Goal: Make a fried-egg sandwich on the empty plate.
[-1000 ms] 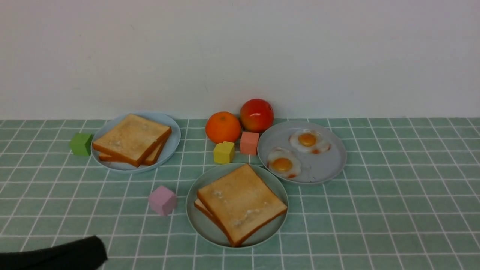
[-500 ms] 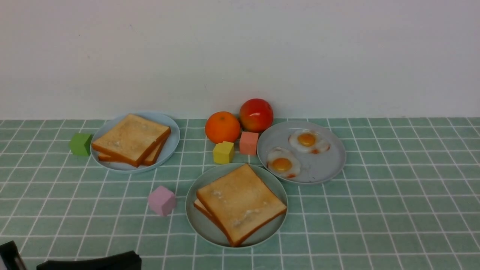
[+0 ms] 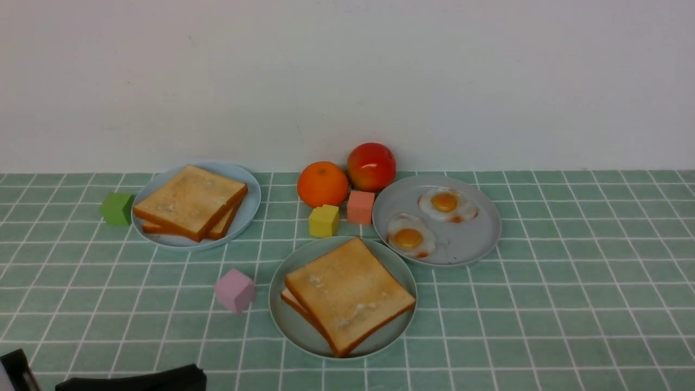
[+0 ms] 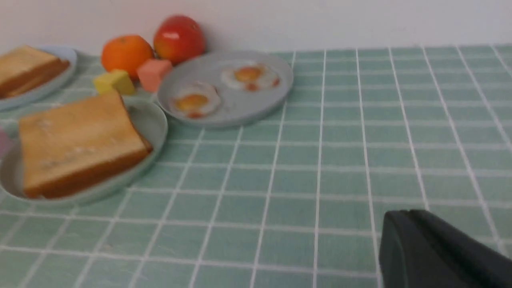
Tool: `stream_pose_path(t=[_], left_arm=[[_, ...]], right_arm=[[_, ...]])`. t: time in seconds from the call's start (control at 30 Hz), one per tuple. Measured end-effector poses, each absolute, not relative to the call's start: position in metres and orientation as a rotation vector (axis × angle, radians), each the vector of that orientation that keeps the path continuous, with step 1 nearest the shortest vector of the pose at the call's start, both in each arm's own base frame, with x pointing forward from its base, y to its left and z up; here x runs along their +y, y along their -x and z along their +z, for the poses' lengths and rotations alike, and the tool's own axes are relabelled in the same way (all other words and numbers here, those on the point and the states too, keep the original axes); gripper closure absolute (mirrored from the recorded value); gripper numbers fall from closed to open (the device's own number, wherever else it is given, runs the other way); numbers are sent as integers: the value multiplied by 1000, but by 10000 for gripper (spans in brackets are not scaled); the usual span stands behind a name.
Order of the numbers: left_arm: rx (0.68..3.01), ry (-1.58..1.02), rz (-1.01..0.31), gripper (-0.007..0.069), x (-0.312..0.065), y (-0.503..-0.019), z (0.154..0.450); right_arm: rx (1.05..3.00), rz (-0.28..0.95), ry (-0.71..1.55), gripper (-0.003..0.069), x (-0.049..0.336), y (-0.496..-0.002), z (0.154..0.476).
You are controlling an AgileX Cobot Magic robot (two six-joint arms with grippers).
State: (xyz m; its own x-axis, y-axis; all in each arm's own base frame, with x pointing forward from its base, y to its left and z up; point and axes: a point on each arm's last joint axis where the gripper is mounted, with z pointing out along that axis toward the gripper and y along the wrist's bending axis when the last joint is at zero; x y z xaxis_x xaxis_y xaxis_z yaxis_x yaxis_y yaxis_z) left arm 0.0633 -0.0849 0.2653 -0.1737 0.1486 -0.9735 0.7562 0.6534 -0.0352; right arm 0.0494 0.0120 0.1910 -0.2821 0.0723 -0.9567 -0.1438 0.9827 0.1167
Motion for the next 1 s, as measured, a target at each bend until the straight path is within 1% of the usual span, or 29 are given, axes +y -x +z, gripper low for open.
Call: stream_pose_path(t=[0.07,1.0], left_arm=[[1688,-745,-640,637,-85,-63,265],[1691,-744,-637,619,-85,-64,265]], right_arm=[[1878,203,51,674,12,-51,174],[1879,188,59,663,11,-51,174]])
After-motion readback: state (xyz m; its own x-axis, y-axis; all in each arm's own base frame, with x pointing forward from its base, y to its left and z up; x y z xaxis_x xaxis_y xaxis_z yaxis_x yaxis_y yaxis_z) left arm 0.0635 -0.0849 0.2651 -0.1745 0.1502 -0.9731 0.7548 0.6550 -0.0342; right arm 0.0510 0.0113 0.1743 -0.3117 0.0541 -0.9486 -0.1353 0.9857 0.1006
